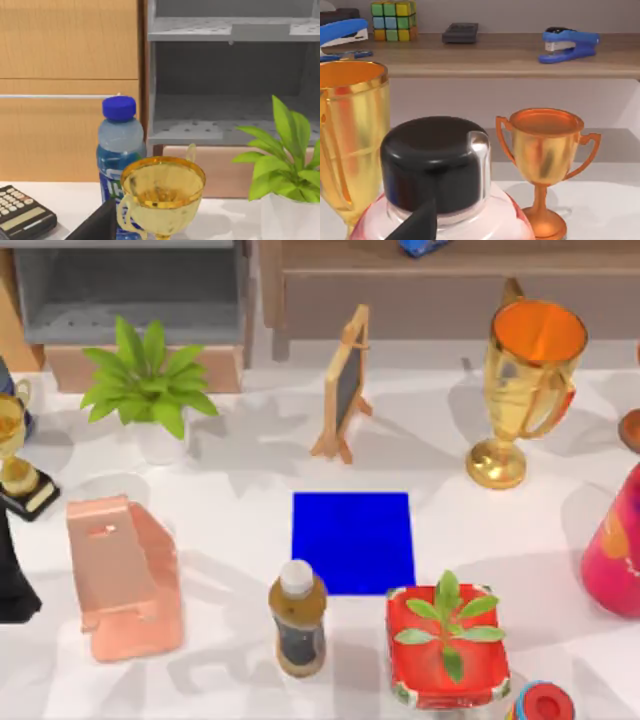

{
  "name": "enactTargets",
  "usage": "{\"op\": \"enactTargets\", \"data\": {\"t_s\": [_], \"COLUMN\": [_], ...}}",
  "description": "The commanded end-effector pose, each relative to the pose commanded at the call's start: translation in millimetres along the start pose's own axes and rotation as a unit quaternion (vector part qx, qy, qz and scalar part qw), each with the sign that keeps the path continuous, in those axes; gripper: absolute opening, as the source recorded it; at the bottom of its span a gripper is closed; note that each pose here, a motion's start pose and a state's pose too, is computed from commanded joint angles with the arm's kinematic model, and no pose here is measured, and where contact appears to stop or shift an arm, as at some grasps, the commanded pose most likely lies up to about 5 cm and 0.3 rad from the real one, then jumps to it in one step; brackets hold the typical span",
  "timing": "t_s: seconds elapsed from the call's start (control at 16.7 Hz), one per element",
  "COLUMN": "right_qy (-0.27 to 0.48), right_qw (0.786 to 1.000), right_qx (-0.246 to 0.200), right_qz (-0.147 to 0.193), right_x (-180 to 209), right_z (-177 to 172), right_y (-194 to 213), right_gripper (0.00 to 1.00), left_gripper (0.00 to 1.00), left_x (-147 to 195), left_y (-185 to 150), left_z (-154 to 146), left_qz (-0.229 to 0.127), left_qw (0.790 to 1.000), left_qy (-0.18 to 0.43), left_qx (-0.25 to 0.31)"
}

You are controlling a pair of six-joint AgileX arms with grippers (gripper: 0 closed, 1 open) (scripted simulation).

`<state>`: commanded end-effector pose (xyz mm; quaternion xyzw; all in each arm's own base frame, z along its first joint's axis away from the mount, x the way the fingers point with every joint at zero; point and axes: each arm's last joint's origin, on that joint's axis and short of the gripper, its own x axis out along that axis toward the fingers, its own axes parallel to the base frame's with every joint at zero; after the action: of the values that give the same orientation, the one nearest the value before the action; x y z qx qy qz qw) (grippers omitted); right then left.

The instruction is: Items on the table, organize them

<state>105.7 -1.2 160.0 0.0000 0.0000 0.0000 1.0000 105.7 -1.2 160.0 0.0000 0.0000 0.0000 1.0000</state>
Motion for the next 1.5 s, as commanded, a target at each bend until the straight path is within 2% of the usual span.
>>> {"op": "enactTargets", "data": {"t_s": [0.18,0.3,0.48,0.6,0.78,0.96,1.08,1.32,1.5], "right_qy": [0.000,0.000,0.000,0.000,0.000,0.000,0.000,0.000,0.000], "right_qw": [1.000,1.000,1.000,1.000,1.000,1.000,1.000,1.000,1.000], "right_qx": [0.000,0.000,0.000,0.000,0.000,0.000,0.000,0.000,0.000], "right_qz": [0.000,0.000,0.000,0.000,0.000,0.000,0.000,0.000,0.000], "right_x": [0.0,0.0,0.0,0.0,0.0,0.0,0.0,0.0,0.0], "right_z": [0.0,0.0,0.0,0.0,0.0,0.0,0.0,0.0,0.0], "right_y": [0.0,0.0,0.0,0.0,0.0,0.0,0.0,0.0,0.0], "right_gripper": [1.00,1.00,1.00,1.00,1.00,1.00,1.00,1.00,1.00], "left_gripper": [1.00,1.00,1.00,1.00,1.00,1.00,1.00,1.00,1.00], "left_x": [0.1,1.0,6.4,14.7,34.1,56.1,69.2,90.4,99.8], "left_y": [0.6,3.2,9.9,16.7,31.3,50.4,64.3,90.7,104.4], "left_z": [1.4,7.4,20.9,29.4,36.8,38.3,38.2,35.3,32.5], "left_qz": [0.003,0.014,0.034,0.042,0.034,0.002,-0.027,-0.084,-0.111], "left_qw": [1.000,0.999,0.989,0.972,0.921,0.852,0.806,0.732,0.701], "left_qy": [0.007,0.036,0.124,0.211,0.364,0.503,0.573,0.664,0.695], "left_qx": [0.004,0.022,0.066,0.097,0.132,0.146,0.145,0.129,0.116]}}
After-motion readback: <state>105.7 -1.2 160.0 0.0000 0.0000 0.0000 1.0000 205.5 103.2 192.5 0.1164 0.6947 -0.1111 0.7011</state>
